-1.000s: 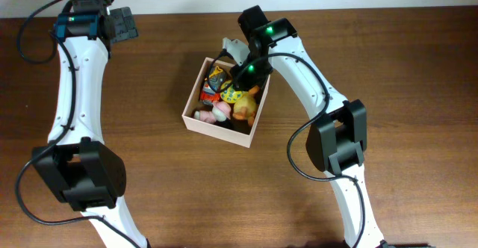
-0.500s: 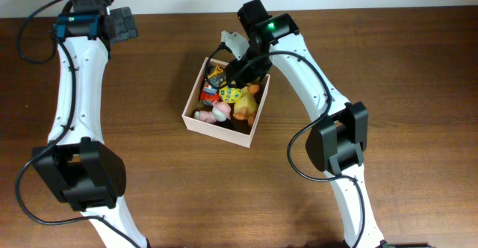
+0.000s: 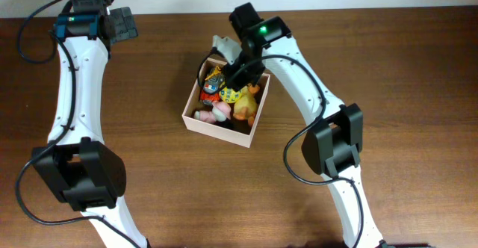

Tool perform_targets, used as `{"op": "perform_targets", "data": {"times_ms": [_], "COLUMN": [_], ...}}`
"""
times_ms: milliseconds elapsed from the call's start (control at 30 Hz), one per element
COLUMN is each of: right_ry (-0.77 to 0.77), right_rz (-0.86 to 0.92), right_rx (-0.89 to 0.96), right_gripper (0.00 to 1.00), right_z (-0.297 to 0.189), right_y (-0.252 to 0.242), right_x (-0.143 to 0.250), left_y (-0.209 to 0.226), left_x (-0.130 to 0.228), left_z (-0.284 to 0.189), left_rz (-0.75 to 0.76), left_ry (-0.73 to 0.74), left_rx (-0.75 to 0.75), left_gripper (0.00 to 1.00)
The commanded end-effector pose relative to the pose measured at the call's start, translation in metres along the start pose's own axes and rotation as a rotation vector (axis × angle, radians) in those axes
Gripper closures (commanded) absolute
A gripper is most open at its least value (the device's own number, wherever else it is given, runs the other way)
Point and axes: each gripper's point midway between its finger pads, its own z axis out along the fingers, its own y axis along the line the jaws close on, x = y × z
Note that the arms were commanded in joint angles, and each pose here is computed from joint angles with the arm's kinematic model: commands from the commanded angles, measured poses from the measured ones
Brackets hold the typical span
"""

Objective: Pack container
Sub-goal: 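Press the ball down into the box and open the right gripper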

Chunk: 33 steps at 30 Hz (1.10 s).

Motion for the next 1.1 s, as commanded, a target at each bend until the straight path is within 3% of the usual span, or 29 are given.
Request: {"op": "perform_targets", "data": {"times_ms": [0, 467, 1067], "right_ry": [-0.002, 0.191, -0.051], "right_rz": [-0.036, 0.028, -0.061], "right_rx": [-0.018, 0.035, 0.104], "right_gripper": [0.96, 0.96, 0.96], "right_z": [0.001, 0.066, -0.015], "right_y": [0.015, -0.016, -0.003], "right_x": [-0.004, 0.055, -0.023], "left_y": [0.002, 0.002, 0.002], "left_x": [-0.002, -0.002, -0.002], "left_z": [-0.002, -0.002, -0.002], "left_rz": [-0.013, -0.013, -0.013], "left_ry": [-0.005, -0.005, -0.005], "left_rx": [-0.01, -0.01, -0.01], "left_gripper": [0.01, 0.01, 0.01]}}
